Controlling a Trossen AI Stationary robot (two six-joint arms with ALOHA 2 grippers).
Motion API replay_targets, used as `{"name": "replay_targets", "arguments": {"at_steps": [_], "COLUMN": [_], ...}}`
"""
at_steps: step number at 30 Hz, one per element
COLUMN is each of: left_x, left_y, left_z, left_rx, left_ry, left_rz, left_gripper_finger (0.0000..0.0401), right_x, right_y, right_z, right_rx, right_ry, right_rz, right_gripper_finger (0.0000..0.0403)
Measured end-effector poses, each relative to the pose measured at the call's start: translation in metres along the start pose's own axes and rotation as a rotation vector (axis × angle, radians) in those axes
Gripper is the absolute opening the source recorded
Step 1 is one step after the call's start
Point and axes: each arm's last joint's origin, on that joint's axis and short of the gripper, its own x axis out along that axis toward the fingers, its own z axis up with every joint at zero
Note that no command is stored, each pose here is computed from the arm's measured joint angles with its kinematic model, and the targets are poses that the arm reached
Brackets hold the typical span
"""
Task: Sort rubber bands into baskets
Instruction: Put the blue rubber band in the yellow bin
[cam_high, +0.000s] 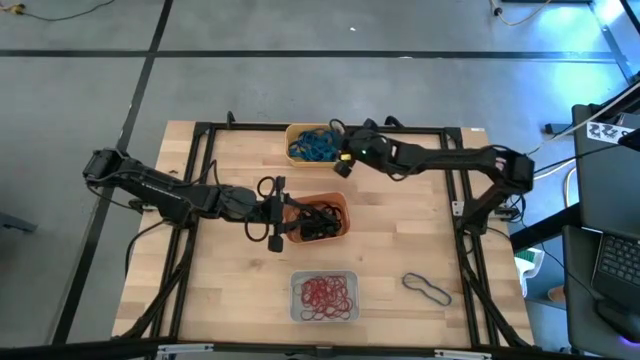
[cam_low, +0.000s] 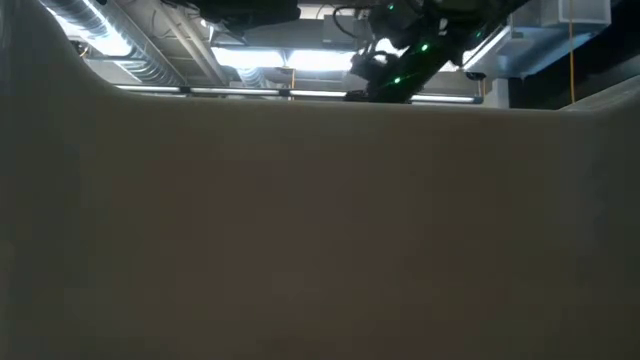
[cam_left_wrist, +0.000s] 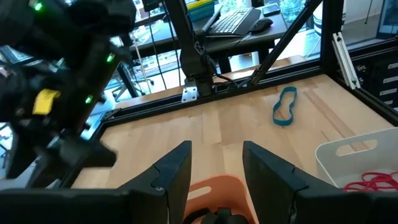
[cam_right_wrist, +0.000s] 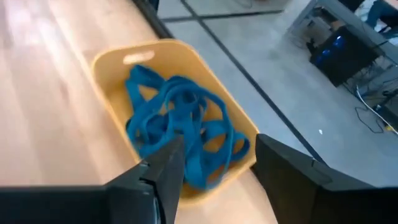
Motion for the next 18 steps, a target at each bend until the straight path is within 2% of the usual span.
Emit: {"name": "replay_targets", "arguments": {"at_steps": [5,13,18], "left_x": [0.0,0.0,0.0], "left_y": [0.0,0.0,0.0], "left_z": [0.0,0.0,0.0], "left_rx": [0.0,-0.001,-0.006], "left_ry": [0.0,0.0,0.0], "left_rz": [0.0,0.0,0.0], "left_gripper_finger": [0.0141,0.0141,0.0141], "right_x": [-0.042,-0.125,-0.16], "right_y": [0.008,0.025,0.041], "right_z": [0.002,-0.01,-0.023], "right_rx": [-0.026,-0.006,-0.018], "right_ry": [0.069,0.227,0.342], "right_rz": [0.066,0.334,0.453], "right_gripper_finger": [0.0197,0.0198,0.0198]}}
